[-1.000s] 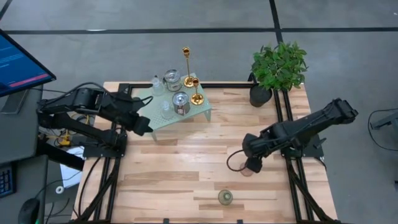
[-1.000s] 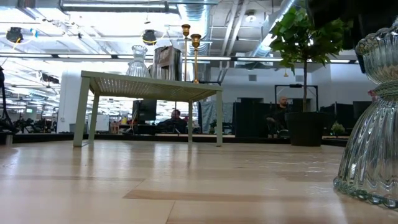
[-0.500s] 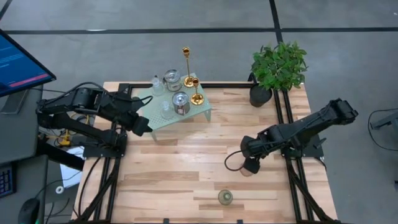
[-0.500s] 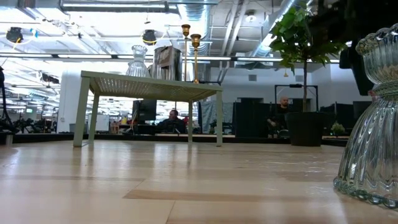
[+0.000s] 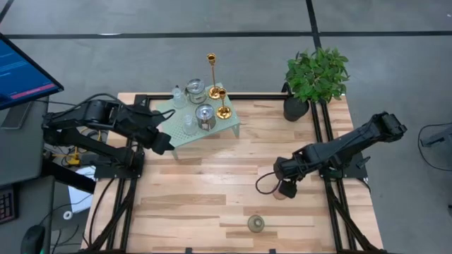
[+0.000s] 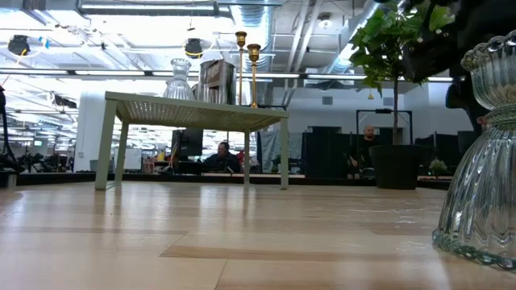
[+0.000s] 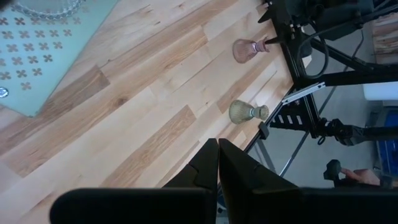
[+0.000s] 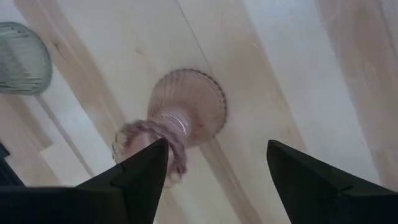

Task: Pick & Place candle stick holders
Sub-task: Put the pink candle holder on the shelf

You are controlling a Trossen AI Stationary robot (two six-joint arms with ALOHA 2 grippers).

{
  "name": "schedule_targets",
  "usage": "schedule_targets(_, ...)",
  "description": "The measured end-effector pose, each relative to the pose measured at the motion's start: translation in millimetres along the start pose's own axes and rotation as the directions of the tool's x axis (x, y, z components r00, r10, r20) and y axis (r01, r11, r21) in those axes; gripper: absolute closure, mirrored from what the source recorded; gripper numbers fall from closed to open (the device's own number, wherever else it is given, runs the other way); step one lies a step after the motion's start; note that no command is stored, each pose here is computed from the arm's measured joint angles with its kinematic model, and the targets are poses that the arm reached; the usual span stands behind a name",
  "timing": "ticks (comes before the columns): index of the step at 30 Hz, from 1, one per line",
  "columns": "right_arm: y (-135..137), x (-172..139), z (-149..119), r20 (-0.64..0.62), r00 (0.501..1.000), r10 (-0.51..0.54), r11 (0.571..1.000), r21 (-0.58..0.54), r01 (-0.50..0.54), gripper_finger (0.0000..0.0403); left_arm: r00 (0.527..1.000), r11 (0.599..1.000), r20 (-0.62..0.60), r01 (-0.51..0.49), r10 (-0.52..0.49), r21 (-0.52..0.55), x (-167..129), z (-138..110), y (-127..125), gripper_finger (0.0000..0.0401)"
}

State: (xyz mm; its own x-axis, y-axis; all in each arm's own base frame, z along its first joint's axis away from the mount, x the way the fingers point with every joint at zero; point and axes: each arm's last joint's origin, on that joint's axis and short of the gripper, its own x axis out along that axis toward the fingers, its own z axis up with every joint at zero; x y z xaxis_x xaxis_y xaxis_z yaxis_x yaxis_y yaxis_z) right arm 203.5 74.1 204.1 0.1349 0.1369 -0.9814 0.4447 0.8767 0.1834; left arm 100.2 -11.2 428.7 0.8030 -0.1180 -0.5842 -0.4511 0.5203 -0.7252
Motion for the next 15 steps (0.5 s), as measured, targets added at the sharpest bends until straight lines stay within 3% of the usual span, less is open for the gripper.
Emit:
schedule_targets(7, -1.1, 5.4, 1.2, 0.030, 1.000, 0.008, 1.000, -0.010, -0.007, 0.0189, 1.000, 1.000, -0.003, -0.005, 0.005, 0.011, 2.4, 0.6, -0.9, 0.0390)
schedule_targets(10, -1.3, 5.2, 2.8, 0.036, 0.999, 0.016, 1.000, -0.005, -0.015, 0.0255, 1.000, 0.999, -0.005, -0.009, 0.009, 0.052, 3.9, 0.9, -1.4, 0.0390)
schedule_targets(13, -1.9, 4.7, 5.0, 0.037, 0.999, 0.030, 1.000, -0.002, -0.030, 0.0351, 1.000, 0.996, -0.009, -0.016, 0.017, 0.092, 7.8, 1.9, -3.0, 0.0390)
schedule_targets(15, -1.5, 4.1, 7.5, 0.047, 0.998, 0.052, 0.999, -0.011, -0.052, 0.0383, 1.000, 0.991, -0.010, -0.018, 0.019, 0.131, 9.7, 2.5, -3.8, 0.0390)
